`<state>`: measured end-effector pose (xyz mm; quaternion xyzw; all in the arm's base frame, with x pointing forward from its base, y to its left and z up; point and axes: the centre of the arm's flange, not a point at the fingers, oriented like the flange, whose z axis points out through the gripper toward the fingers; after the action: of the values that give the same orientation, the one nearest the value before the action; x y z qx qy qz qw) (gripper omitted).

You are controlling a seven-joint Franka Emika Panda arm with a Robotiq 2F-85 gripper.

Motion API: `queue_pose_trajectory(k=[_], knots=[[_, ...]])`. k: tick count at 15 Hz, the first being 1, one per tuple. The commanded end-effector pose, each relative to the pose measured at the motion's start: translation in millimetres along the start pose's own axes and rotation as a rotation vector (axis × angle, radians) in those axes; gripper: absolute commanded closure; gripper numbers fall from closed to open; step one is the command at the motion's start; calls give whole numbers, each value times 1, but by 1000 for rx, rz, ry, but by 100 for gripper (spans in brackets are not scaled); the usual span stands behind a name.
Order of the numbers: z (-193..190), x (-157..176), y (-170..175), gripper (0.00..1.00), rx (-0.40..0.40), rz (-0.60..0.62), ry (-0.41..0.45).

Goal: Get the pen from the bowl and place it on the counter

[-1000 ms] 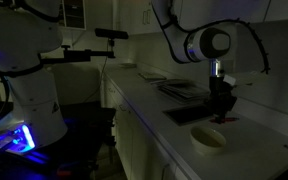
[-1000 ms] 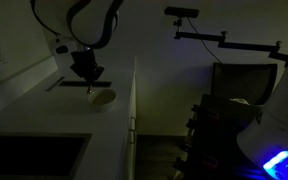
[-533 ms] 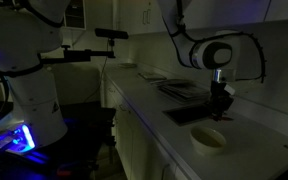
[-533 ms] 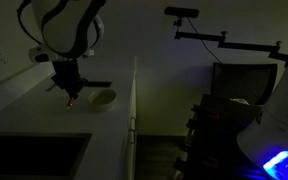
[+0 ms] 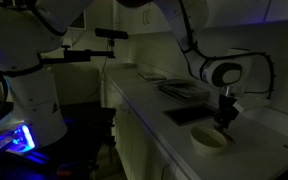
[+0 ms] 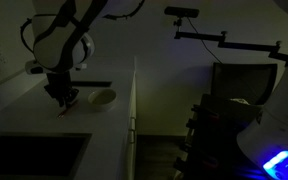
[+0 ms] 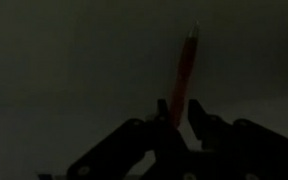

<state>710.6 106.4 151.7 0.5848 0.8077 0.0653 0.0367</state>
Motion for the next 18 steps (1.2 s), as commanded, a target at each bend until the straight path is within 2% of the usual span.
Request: queue_pose_trajectory(k=[1, 4, 6, 12, 18], knots=[[-5, -7, 9, 38, 13, -5, 27], [-29, -9, -2, 16, -22, -4, 28], [-51, -13, -13, 1, -9, 2, 7], [-106, -14, -63, 0, 26, 51, -44], [-125, -9, -112, 0, -7, -5, -23]])
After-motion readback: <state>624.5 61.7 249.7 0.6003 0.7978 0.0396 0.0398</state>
